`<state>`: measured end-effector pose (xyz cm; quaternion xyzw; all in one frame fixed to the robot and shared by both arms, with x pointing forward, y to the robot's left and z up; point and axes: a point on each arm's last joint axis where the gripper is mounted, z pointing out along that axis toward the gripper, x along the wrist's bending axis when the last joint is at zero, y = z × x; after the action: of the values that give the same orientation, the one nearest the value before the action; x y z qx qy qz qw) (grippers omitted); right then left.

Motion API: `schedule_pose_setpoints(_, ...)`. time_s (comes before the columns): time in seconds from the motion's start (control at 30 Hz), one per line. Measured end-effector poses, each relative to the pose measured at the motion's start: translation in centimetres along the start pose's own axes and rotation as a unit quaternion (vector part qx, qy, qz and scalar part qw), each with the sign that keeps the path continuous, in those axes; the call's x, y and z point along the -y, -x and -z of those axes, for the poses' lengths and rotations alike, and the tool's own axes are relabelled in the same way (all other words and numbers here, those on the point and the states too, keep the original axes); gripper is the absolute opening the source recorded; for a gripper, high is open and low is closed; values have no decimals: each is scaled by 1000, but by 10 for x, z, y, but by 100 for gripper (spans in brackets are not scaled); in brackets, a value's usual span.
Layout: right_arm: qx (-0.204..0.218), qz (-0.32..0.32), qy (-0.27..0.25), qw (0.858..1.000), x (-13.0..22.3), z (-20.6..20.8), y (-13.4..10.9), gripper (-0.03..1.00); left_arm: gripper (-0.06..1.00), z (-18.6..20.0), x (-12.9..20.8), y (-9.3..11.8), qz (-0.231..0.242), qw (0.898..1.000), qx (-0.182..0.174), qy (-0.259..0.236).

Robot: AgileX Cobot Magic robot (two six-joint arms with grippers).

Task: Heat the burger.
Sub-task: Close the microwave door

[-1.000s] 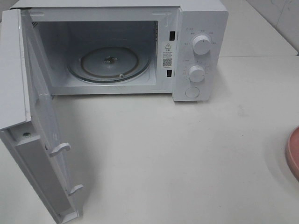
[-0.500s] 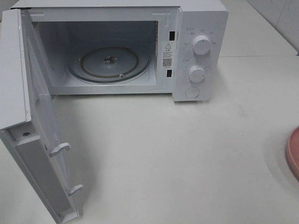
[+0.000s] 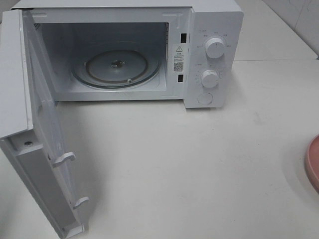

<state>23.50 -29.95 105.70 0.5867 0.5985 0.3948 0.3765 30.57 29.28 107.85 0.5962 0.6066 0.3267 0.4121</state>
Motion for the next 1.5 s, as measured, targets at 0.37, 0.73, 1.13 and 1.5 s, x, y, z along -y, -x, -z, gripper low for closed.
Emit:
schedule_pose_setpoints(0.37,0,0,0,1000,0,0,0,75,0,-44,3,-8,-19,1000,-17,15)
schedule_pose_setpoints(0.73,0,0,0,1000,0,0,0,75,0,-81,27,-19,-17,995,-43,92)
schedule_pose_setpoints(1.13,0,0,0,1000,0,0,0,75,0,-115,31,-20,-82,988,-38,127)
schedule_pose_setpoints(1.5,0,0,0,1000,0,0,0,75,0,-143,40,-5,-122,985,61,107)
